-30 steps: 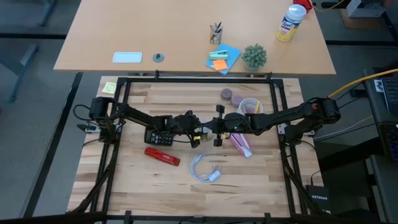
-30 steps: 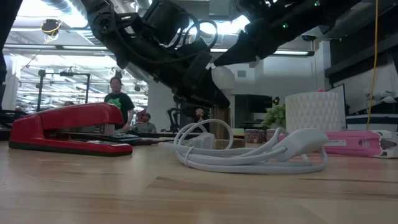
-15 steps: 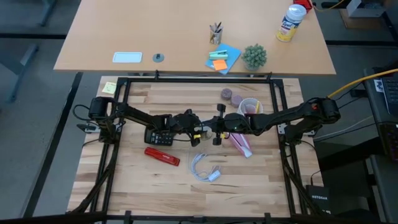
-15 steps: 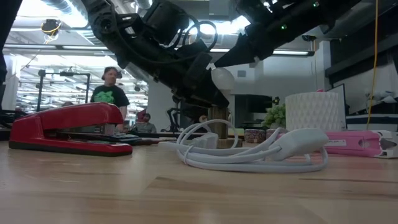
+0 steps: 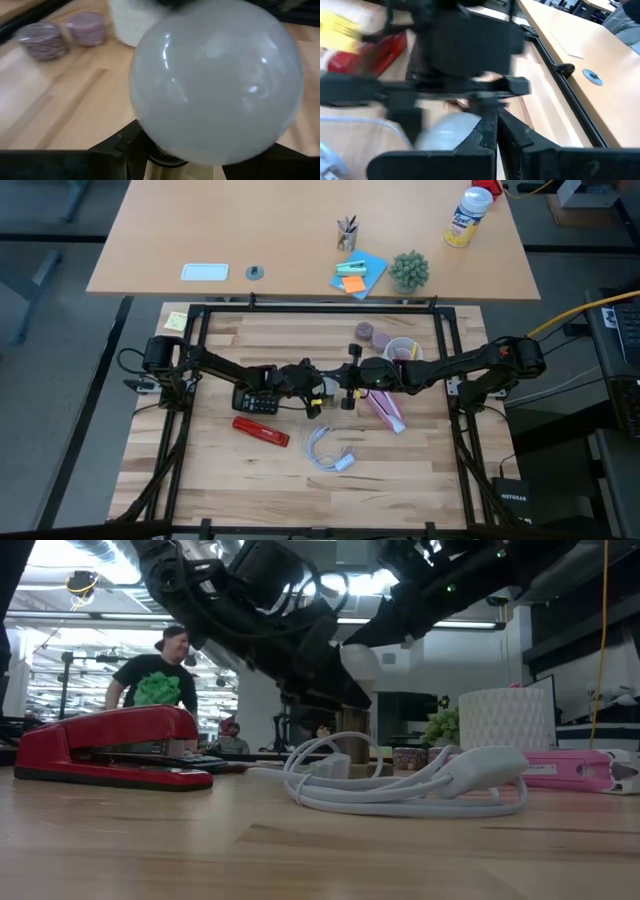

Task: Screw lightbulb
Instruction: Insert the white lightbulb into the golden lamp

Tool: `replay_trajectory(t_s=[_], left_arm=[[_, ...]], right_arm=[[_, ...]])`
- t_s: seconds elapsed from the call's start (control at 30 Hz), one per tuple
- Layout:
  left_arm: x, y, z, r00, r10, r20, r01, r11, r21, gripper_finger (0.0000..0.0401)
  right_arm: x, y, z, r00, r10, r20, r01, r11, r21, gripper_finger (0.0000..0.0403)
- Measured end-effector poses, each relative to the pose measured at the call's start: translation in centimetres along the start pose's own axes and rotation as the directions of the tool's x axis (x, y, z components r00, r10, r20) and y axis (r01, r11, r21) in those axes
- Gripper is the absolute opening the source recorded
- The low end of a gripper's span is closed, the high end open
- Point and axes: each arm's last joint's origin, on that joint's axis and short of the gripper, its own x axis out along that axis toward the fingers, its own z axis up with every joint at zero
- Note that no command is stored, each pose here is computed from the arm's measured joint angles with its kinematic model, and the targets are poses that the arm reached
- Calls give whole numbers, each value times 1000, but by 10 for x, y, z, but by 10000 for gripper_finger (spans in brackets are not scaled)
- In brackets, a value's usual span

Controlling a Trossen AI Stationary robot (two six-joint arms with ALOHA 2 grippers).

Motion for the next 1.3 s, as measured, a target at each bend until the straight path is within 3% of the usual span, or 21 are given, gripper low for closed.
replay_trajectory(t_s=[0.33, 0.7, 1.07, 1.3], left_arm=[[-2, -14, -2, 999, -35, -4, 35, 999, 33, 189], [-2, -13, -2, 1000, -27, -7, 27, 999, 20, 189], [-2, -13, -2, 1000, -26, -7, 26, 1000, 17, 189], [-2, -13, -2, 1000, -26, -8, 26, 1000, 17, 189]], right_arm=[[4, 4, -9, 998, 18, -59, -18, 1000, 7, 7], [0, 0, -4, 996, -65, -56, 64, 998, -14, 7], [-28, 27, 17, 999, 35, 40, -33, 998, -51, 7], [-25, 44, 13, 994, 111, 21, -110, 991, -74, 7]])
